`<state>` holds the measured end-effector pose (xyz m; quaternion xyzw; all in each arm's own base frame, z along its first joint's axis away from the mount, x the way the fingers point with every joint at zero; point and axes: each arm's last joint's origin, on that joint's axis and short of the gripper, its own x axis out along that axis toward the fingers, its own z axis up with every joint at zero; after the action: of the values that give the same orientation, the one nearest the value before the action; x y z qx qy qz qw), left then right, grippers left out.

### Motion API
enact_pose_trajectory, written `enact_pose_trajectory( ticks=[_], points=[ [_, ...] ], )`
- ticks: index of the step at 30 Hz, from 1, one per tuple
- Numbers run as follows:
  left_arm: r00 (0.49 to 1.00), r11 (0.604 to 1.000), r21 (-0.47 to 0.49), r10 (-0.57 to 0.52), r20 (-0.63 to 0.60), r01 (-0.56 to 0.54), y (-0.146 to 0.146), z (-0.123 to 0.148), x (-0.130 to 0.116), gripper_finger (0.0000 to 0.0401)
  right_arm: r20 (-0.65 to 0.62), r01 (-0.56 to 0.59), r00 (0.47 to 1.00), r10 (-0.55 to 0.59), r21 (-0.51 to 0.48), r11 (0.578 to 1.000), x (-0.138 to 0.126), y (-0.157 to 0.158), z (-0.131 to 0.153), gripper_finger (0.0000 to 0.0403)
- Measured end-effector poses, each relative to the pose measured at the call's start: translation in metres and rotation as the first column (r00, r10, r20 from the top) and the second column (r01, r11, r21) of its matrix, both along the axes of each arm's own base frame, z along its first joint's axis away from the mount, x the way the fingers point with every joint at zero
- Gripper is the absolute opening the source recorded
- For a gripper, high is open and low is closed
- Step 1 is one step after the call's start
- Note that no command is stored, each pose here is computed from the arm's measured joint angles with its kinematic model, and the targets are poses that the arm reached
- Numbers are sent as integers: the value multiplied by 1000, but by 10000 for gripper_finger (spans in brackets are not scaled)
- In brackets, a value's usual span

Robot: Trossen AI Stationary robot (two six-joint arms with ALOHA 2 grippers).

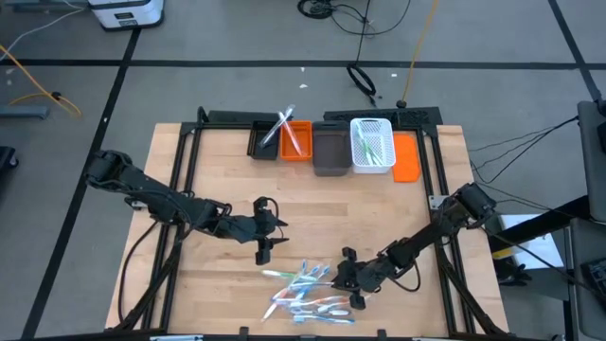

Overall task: Pick & Place Toothbrushes
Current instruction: Put the purple toothbrush into the black basket

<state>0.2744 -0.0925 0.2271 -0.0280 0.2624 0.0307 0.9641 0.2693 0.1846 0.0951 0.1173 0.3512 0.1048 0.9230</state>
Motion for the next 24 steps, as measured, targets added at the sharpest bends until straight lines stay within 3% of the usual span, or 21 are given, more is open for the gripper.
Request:
enact_pose_trajectory(
  ticks=[6, 24],
  points=[
    [1000, 1000, 0, -1, -1, 1, 0, 0, 0, 200, 73, -68, 995, 69, -16, 998, -5, 3, 25, 19],
    [998, 1000, 9, -7, 58, 6, -1, 5, 3, 200, 316, 94, 948, -23, -211, 973, -14, -10, 84, 19]
  ],
)
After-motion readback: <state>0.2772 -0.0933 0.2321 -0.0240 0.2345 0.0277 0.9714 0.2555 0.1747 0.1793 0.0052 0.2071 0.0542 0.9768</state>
